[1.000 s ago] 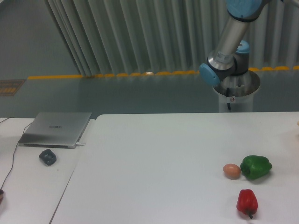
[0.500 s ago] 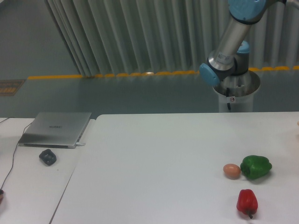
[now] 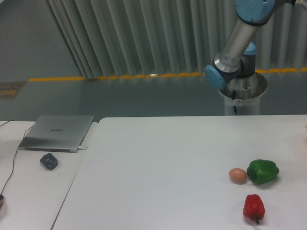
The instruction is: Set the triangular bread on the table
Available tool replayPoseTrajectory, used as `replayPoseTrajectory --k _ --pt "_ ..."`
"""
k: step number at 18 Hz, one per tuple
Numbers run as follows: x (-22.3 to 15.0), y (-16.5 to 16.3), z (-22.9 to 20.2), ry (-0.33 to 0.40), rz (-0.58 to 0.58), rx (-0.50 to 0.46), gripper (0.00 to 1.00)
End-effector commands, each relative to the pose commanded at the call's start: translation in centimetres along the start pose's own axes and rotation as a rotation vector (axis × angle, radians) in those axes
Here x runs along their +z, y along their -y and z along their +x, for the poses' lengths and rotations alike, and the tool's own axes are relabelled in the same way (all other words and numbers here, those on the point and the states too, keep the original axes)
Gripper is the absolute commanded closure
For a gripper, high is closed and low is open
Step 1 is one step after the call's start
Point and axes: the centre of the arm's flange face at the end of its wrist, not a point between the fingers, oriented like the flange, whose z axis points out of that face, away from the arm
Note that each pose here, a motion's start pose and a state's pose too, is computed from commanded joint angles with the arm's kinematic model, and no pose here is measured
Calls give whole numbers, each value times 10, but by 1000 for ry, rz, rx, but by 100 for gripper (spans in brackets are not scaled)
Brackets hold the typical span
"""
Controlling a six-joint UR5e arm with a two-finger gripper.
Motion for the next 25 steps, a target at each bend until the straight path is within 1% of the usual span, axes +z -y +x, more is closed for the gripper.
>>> replayPoseTrajectory --k 3,4,7,8,11,12,13,14,16,17,18,20,21,22,25 --pt "1 -2 0 -1 0 0 10" --pt "0 -2 -1 0 0 -5 16" --pt "-1 0 0 1 -5 -3 22" --pt "0 0 0 -1 -6 -2 28" --pt "1 2 1 -4 -3 0 30" --pt "1 2 1 -2 -3 0 34" --pt "0 1 0 -1 -6 -2 45" --pt "-1 1 0 0 -8 -1 51" --pt "-4 2 0 1 -11 -4 56" --pt "-9 3 -1 6 -12 -3 56" --pt "-12 3 -1 1 -11 -4 60" --pt "-17 5 0 -19 -8 -3 63" --pt "-18 5 0 -21 -10 -3 69" --pt "-20 5 -1 -19 -10 -3 73" --pt "-31 3 -5 -20 -8 -6 73"
